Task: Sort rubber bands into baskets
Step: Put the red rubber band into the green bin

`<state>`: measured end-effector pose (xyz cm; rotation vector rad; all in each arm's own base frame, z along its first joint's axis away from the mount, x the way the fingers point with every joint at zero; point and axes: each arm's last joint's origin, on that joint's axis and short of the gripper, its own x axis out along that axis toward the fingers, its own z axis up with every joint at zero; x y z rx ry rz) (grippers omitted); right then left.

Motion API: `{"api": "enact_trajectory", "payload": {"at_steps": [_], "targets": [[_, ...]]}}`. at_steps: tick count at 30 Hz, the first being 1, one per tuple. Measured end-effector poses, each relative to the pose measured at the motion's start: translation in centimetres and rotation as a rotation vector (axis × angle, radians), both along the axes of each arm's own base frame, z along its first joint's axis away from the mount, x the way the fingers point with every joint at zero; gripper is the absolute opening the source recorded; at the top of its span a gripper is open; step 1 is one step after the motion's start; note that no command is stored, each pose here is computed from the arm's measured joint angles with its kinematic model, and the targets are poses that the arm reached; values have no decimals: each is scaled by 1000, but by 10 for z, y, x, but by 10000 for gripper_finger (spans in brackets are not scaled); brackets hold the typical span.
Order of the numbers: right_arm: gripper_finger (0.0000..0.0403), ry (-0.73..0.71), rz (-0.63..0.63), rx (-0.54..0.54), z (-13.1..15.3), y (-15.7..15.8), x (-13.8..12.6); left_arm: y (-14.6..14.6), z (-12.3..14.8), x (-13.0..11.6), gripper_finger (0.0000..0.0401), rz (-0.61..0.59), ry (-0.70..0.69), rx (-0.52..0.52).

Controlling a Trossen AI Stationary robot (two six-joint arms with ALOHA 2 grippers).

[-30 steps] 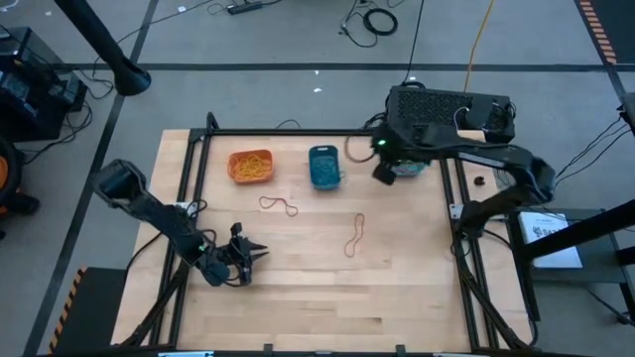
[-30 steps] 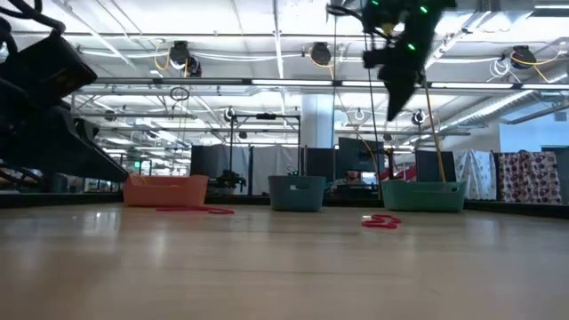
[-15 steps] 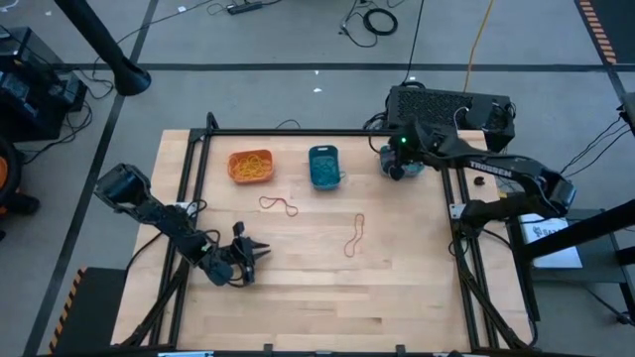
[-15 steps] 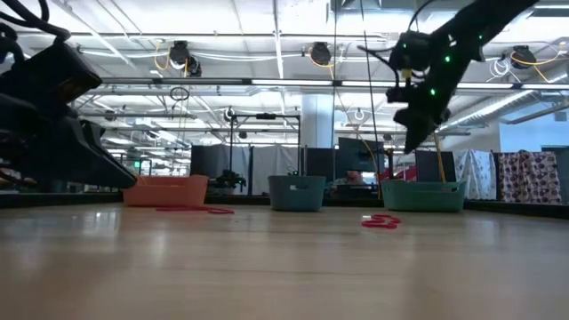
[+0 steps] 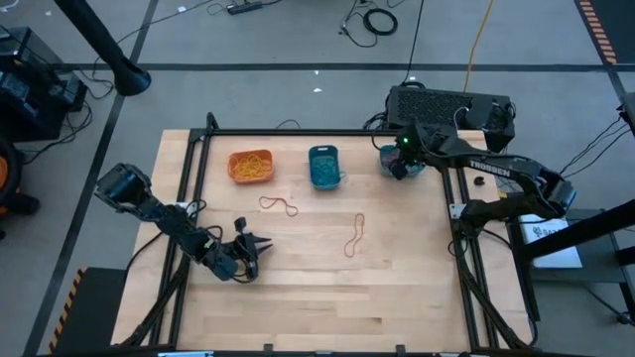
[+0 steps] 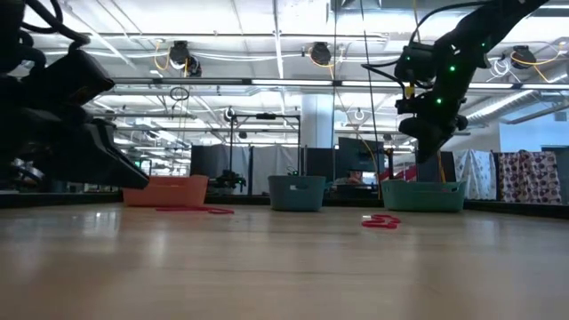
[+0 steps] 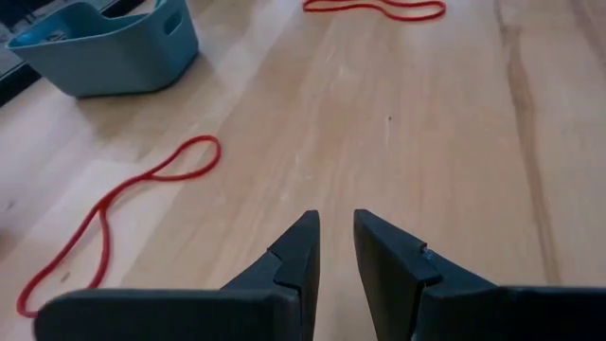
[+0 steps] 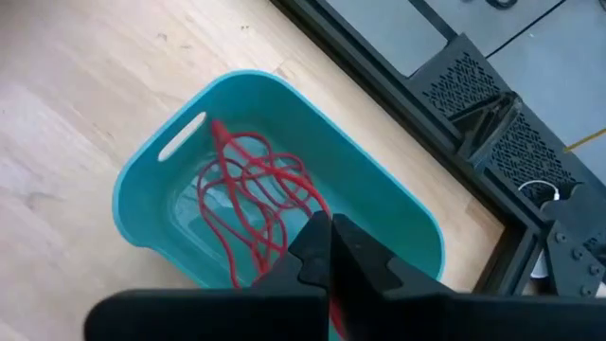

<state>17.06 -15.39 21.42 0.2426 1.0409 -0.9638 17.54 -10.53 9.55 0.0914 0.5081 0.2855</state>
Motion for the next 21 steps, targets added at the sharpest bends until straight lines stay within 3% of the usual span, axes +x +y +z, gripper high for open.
{"api": "enact_trajectory", "payload": {"at_steps": [6, 14, 17, 21], "targets": [[12, -13, -13, -5, 0, -1, 0, 2, 1, 3, 77, -6, 0, 3], [75, -15, -15, -9, 1, -1, 1, 1, 0, 3, 77, -42, 21, 5], [91, -108, -11, 28, 2, 0, 5, 1, 0, 3, 77, -58, 30, -3], [100, -317, 178, 132, 7, 11, 26, 0, 0, 2, 77, -81, 42, -18]]}}
